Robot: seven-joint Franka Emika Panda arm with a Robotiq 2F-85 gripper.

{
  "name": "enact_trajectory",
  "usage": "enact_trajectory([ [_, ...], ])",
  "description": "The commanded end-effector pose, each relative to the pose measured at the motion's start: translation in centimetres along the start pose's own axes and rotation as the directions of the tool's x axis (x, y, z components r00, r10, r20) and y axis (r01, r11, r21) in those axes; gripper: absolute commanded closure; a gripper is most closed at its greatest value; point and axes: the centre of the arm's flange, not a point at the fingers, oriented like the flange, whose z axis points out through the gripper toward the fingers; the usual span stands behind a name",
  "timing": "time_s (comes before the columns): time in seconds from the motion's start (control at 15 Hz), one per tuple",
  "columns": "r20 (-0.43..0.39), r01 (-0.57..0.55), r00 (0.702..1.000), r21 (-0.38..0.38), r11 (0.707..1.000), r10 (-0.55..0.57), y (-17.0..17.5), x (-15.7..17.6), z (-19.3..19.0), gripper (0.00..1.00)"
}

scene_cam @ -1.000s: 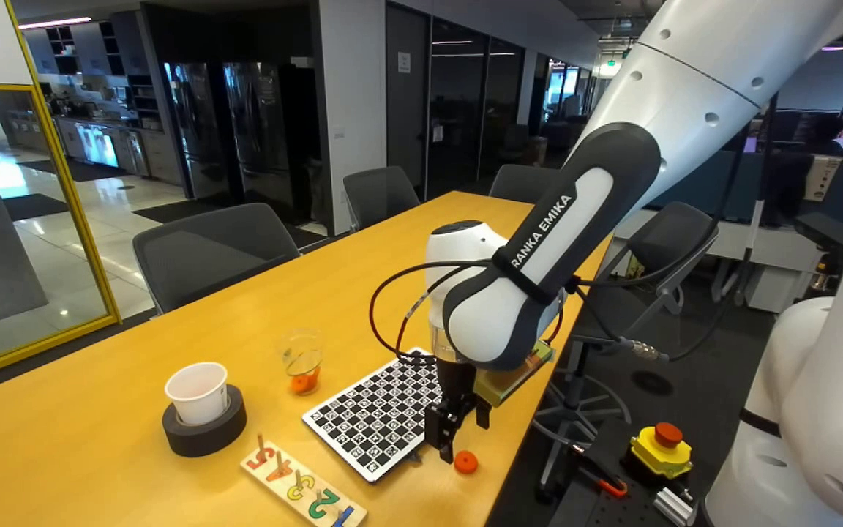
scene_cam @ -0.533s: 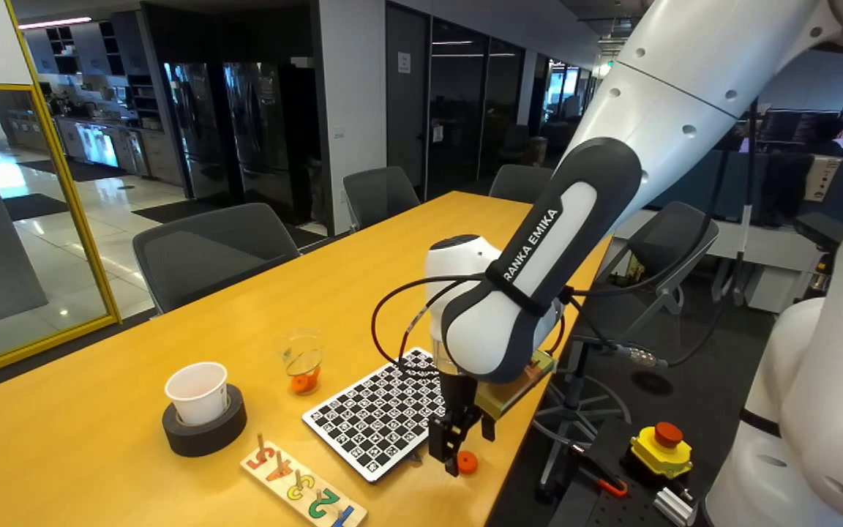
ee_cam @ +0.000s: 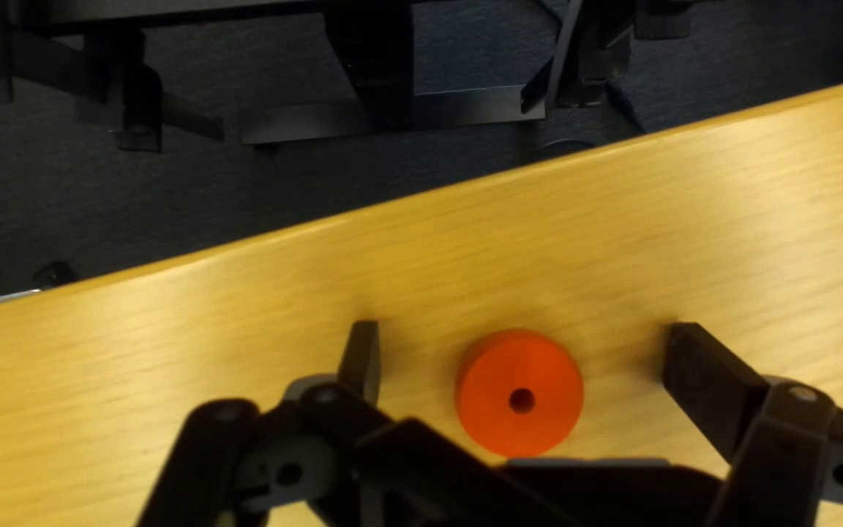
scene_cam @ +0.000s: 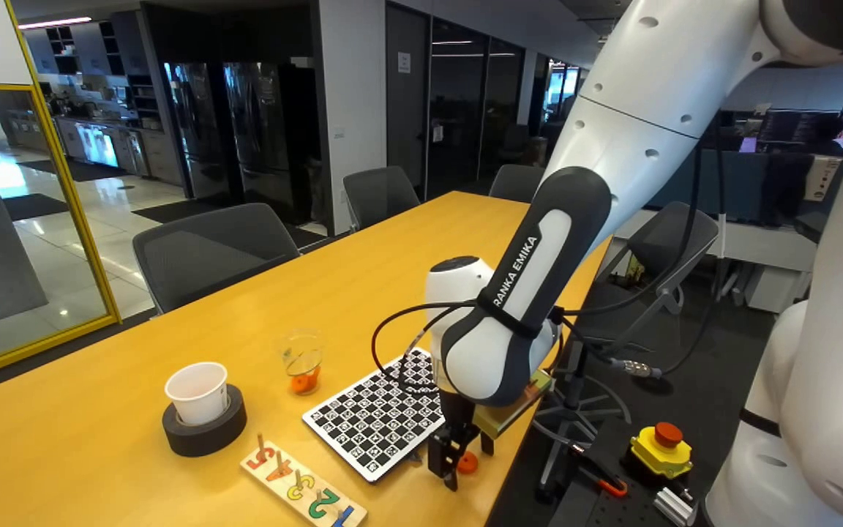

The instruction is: Pick up all the orange objects from the checkers board and the table, and put them in two cups

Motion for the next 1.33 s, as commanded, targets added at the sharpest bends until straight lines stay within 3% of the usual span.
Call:
enact_trajectory([
  [0.0, -0.051, -0.037, 0.998, -0.004, 0.999, 0.037, 0.3, -3.4, 0.5, 0.00],
  [0.33, -0.104, -0.071, 0.992, -0.040, 0.997, 0.067, -0.5, -3.6, -0.7, 0.00],
  [0.6, -0.093, -0.095, 0.992, -0.053, 0.994, 0.090, -0.7, -3.7, -0.9, 0.00],
  [1.27, -0.111, -0.083, 0.990, 0.008, 0.997, 0.083, 1.2, -4.1, -1.3, 0.00],
])
